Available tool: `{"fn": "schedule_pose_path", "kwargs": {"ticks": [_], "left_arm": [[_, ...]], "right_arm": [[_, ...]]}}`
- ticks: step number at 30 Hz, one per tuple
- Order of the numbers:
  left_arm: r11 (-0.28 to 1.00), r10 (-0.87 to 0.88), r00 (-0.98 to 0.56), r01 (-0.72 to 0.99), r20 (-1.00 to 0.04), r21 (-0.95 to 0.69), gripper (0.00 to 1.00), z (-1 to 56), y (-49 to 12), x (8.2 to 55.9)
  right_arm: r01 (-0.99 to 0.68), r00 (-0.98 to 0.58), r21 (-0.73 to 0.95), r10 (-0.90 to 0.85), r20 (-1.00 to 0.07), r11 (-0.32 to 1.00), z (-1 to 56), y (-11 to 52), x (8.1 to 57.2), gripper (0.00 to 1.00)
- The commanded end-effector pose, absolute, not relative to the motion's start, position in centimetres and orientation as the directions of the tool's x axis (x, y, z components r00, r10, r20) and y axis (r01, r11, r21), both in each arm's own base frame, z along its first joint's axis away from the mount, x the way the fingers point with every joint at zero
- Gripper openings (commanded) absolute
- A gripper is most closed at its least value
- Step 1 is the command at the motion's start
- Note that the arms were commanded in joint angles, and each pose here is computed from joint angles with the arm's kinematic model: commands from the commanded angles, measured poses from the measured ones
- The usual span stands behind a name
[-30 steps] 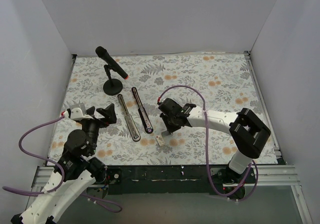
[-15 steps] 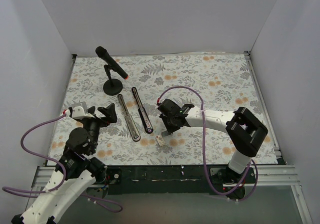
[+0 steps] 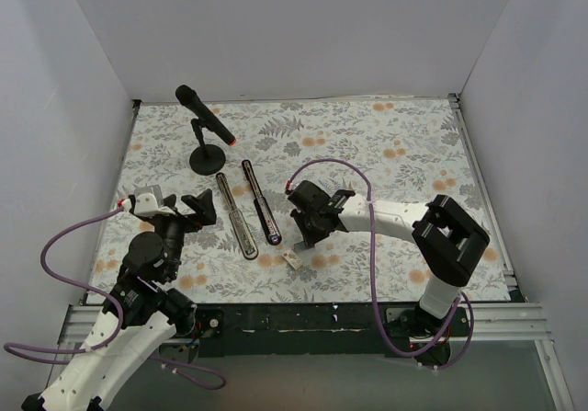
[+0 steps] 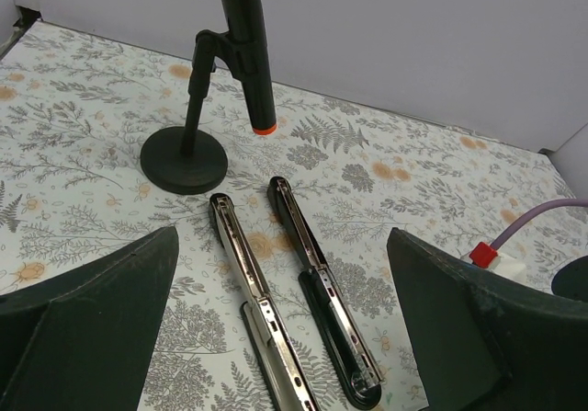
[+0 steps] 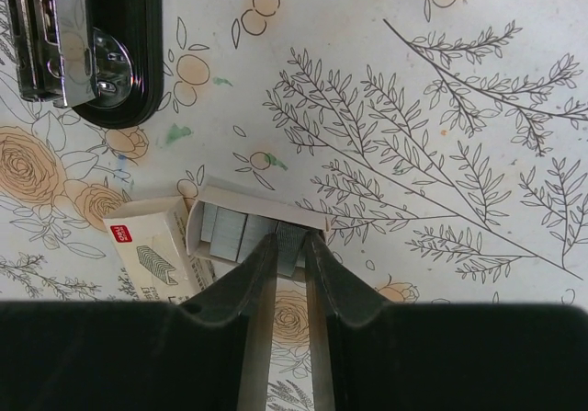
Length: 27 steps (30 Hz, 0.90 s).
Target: Load the staples into the stapler
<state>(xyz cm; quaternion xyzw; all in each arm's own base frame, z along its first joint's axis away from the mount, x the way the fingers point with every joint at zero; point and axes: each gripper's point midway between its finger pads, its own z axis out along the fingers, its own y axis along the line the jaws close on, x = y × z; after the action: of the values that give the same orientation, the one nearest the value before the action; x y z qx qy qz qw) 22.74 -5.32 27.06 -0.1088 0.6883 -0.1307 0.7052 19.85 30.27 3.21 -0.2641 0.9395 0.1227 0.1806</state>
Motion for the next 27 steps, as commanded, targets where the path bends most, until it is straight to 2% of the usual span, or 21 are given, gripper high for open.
{"fn": "schedule_pose_path", "kwargs": {"ticks": [1, 9, 17, 21, 27], "left_arm": [[0.950, -0.312, 0.005, 0.031, -0.950, -0.312, 0.98, 26.7, -5.3, 22.9], [0.949, -0.314, 0.005, 0.034, -0.950, -0.313, 0.98, 26.7, -5.4, 23.0], [0.951, -0.309, -0.007, 0.035, -0.951, -0.309, 0.98, 26.4, -5.5, 23.1], [0.952, -0.302, -0.017, 0.035, -0.953, -0.303, 0.98, 26.2, -5.7, 23.3], [0.952, -0.305, -0.015, 0.034, -0.952, -0.306, 0.98, 26.2, -5.6, 23.3]], "right_arm": [[-0.554, -0.787, 0.090, -0.484, -0.383, 0.828, 2.6, 29.9, 20.0, 0.27], [-0.586, -0.723, -0.065, -0.558, -0.407, 0.807, 3.5, 28.0, 21.9, 0.21], [-0.597, -0.718, -0.036, -0.553, -0.423, 0.802, 4.5, 29.0, 22.1, 0.18], [-0.584, -0.730, 0.057, -0.494, -0.472, 0.810, 6.7, 30.4, 21.7, 0.22], [-0.585, -0.747, 0.117, -0.476, -0.463, 0.803, 7.1, 31.5, 20.5, 0.37]]}}
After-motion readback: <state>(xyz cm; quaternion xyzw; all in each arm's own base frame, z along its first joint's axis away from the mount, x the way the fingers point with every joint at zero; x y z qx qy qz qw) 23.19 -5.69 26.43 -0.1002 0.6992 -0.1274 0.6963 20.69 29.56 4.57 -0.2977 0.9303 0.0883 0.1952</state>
